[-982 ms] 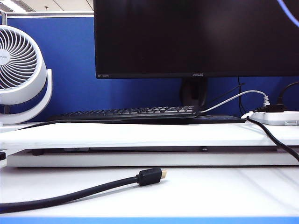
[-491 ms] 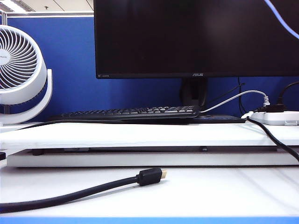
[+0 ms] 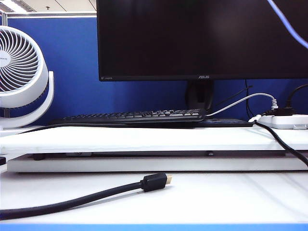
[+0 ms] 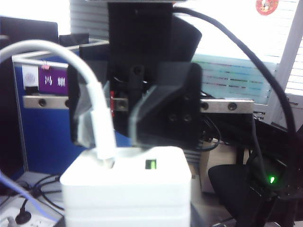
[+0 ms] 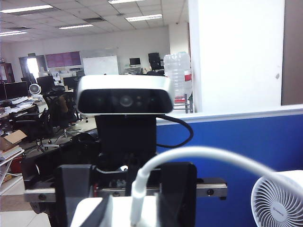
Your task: Pick up the Type-C charging cable and the charging base, insert one end of the Type-C charger into the corresponding slot on the base, and finally place the plugged-in charger back on the table.
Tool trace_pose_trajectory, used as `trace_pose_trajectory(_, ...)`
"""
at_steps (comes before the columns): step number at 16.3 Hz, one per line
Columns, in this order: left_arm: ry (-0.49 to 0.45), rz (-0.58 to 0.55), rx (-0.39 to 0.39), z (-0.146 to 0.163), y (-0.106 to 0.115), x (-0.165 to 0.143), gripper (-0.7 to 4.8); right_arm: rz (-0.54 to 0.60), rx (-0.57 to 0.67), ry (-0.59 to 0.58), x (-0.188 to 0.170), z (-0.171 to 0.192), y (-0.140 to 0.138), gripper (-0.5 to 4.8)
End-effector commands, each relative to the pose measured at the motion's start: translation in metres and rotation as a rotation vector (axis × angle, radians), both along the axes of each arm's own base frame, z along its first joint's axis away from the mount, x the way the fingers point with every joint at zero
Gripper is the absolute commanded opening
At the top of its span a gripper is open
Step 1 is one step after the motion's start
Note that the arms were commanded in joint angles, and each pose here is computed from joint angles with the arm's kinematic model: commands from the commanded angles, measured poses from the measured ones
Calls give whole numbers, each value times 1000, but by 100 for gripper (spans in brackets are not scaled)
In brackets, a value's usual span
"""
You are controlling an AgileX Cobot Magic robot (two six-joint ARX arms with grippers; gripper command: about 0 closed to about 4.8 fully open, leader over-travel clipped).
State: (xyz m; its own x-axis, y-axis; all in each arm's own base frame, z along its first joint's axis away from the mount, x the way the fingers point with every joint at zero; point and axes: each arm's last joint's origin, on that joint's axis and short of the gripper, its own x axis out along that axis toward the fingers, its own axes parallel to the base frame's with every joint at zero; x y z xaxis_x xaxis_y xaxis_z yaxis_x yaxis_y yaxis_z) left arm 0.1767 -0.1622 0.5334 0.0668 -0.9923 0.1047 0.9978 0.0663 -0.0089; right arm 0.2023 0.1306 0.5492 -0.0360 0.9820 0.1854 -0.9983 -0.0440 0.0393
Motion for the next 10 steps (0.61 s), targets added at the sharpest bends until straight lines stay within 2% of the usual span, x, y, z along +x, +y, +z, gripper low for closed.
trace_pose_trajectory(1, -99, 17, -80, 15, 6, -7, -5, 19, -21, 23, -1, -3, 1, 122)
trace_pose_trajectory(5, -98, 12, -59, 13, 5, -7, -6, -36, 18, -4, -2, 1, -1, 122)
trace_pose_trajectory(10, -93, -4, -31, 9, 5, -7, -6, -41, 41, 5, -3, 4, -1, 122)
